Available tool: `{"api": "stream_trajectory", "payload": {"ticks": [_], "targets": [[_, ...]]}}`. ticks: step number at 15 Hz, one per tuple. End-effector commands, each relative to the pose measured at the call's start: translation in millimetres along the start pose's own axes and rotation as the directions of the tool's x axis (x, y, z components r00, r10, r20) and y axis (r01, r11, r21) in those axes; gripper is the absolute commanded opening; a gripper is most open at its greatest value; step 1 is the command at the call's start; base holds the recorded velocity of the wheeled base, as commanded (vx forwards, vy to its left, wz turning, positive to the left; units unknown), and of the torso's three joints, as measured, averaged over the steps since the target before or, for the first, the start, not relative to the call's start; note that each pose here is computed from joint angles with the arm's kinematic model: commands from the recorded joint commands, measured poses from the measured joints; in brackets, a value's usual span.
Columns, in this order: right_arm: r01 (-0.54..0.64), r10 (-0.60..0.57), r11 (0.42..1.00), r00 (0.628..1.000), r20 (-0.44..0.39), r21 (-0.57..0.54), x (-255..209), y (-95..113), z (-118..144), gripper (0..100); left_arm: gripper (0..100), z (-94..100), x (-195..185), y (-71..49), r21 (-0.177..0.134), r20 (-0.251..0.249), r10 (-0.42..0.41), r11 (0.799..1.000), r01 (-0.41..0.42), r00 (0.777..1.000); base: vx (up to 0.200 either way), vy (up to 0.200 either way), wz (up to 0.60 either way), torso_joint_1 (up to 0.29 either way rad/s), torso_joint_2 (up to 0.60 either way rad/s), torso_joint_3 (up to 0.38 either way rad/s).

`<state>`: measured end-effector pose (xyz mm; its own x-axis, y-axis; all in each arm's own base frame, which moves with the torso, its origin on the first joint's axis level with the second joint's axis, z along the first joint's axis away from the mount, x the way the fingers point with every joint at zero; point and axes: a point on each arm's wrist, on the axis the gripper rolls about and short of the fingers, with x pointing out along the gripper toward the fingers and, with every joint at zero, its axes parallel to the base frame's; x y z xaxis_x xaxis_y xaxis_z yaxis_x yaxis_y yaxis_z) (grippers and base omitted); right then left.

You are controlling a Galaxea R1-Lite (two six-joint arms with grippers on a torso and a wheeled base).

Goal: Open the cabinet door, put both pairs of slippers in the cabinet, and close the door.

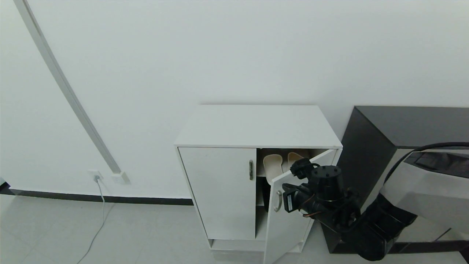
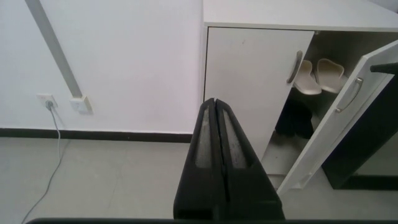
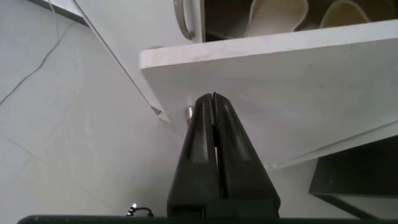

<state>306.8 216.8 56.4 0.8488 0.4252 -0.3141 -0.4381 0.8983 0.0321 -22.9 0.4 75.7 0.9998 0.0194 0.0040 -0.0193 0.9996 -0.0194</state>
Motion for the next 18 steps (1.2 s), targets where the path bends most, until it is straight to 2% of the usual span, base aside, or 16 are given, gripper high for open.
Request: {"api": "stream_trajectory", "payload": {"ticks": [1,18], "targets": [[0.013,-0.013,1.000,1.000,0.003,0.005,14,-3,2,0,0,0.1,0,0.0,-0.001,-0.001,0.001,1.000,-0.001,1.000,0.000,0.000,0.00,0.000,0.00,0.000],[0.045,-0.046,0.999,0.997,0.055,0.020,71,-10,29,0,0,0.1,0,0.0,-0.001,-0.001,0.002,1.000,-0.002,1.000,0.000,0.000,0.00,0.000,0.00,0.000]]}}
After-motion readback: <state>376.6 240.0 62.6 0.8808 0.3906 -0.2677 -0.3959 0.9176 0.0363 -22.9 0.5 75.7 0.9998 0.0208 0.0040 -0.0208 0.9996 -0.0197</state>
